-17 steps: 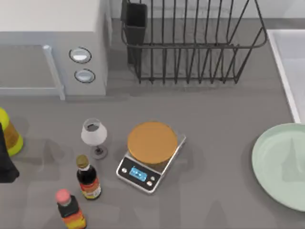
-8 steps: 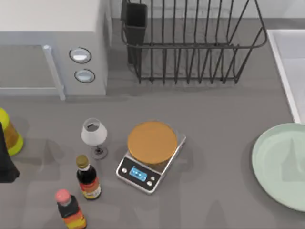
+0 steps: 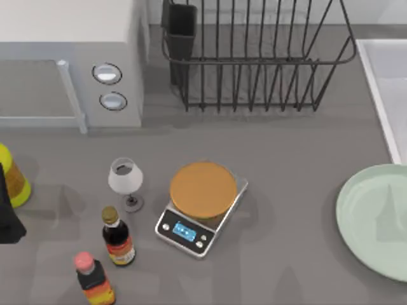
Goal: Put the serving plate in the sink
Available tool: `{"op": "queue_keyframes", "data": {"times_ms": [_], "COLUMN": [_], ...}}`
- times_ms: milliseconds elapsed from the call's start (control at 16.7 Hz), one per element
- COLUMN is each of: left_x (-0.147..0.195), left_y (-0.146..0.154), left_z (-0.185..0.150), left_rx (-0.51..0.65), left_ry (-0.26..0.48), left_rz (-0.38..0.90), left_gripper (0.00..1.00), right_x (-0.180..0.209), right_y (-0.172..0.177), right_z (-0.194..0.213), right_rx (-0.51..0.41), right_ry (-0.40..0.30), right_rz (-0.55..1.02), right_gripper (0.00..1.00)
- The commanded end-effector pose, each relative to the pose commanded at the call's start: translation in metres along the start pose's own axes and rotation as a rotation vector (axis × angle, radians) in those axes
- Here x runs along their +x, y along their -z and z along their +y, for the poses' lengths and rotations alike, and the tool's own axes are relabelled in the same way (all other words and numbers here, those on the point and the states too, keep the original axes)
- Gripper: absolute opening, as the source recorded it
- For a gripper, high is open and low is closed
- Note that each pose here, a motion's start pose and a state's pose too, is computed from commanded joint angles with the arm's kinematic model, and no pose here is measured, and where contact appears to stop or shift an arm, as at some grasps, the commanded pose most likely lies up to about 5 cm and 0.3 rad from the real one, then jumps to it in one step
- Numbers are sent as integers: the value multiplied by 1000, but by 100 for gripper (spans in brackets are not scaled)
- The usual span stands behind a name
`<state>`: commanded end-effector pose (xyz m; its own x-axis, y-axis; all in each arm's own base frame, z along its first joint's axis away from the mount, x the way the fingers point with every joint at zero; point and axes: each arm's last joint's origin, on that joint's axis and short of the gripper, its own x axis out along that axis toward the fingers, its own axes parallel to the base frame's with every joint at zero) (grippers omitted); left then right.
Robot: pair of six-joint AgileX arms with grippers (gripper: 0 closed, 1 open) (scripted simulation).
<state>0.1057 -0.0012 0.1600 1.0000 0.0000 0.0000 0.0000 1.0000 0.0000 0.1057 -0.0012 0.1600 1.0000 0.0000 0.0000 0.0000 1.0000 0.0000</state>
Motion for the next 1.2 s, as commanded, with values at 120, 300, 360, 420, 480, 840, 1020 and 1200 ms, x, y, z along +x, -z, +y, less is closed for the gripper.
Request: {"op": "queue_keyframes", "data": {"times_ms": [120, 300, 360, 420, 480, 840, 1020, 1200], "left_x": [0, 0, 0, 0, 0, 0, 0, 0], "left_y": [0, 0, 0, 0, 0, 0, 0, 0], "left_z": [0, 0, 0, 0, 0, 0, 0, 0], "left_rx": [0, 0, 0, 0, 0, 0, 0, 0], "left_ry": [0, 0, 0, 0, 0, 0, 0, 0], "left_rz": [0, 0, 0, 0, 0, 0, 0, 0], "left_gripper": [100, 100, 100, 100, 100, 100, 100, 100], "right_x": [0, 0, 0, 0, 0, 11, 32, 65], "right_y": [0, 0, 0, 0, -2, -38, -60, -76], "right_z": [0, 0, 0, 0, 0, 10, 20, 38], "right_rx": [0, 0, 0, 0, 3, 71, 108, 125], "right_ry": [0, 0, 0, 0, -3, -69, -103, -118], "right_rz": [0, 0, 0, 0, 10, 264, 500, 772], "right_gripper": [100, 100, 100, 100, 100, 100, 100, 100]}}
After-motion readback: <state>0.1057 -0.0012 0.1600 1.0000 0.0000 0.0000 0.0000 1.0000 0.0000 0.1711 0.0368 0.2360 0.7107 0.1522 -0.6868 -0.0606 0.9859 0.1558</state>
